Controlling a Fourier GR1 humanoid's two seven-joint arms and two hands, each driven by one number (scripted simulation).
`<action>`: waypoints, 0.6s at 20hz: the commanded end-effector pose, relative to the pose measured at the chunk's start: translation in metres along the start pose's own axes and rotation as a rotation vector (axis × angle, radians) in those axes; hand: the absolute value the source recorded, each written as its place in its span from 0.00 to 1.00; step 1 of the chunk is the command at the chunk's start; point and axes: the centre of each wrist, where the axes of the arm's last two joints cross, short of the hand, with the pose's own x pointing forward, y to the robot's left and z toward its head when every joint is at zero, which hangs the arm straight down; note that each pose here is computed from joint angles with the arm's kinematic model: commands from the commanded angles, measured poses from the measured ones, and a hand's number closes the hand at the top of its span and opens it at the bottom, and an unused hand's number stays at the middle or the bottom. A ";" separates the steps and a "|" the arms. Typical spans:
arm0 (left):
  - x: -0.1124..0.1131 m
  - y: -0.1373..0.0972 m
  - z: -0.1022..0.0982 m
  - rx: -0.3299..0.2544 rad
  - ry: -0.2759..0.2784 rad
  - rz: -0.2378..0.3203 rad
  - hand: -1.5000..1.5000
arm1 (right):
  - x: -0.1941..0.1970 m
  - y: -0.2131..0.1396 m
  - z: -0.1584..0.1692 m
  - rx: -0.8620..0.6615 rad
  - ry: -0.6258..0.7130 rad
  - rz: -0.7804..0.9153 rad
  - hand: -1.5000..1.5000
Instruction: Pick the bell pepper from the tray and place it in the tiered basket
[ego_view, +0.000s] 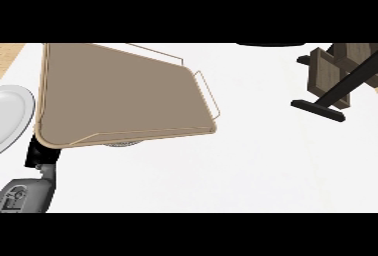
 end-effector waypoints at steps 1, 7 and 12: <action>0.000 -0.012 0.000 0.025 -0.022 0.004 0.50 | -0.012 -0.007 -0.002 -0.088 -0.026 -0.088 0.00; -0.008 0.004 0.009 0.007 0.008 -0.020 0.50 | -0.002 -0.057 0.009 -0.231 0.009 -0.171 0.00; -0.002 0.003 0.007 0.022 0.019 -0.001 0.50 | -0.021 -0.132 0.021 -0.193 0.134 -0.245 0.00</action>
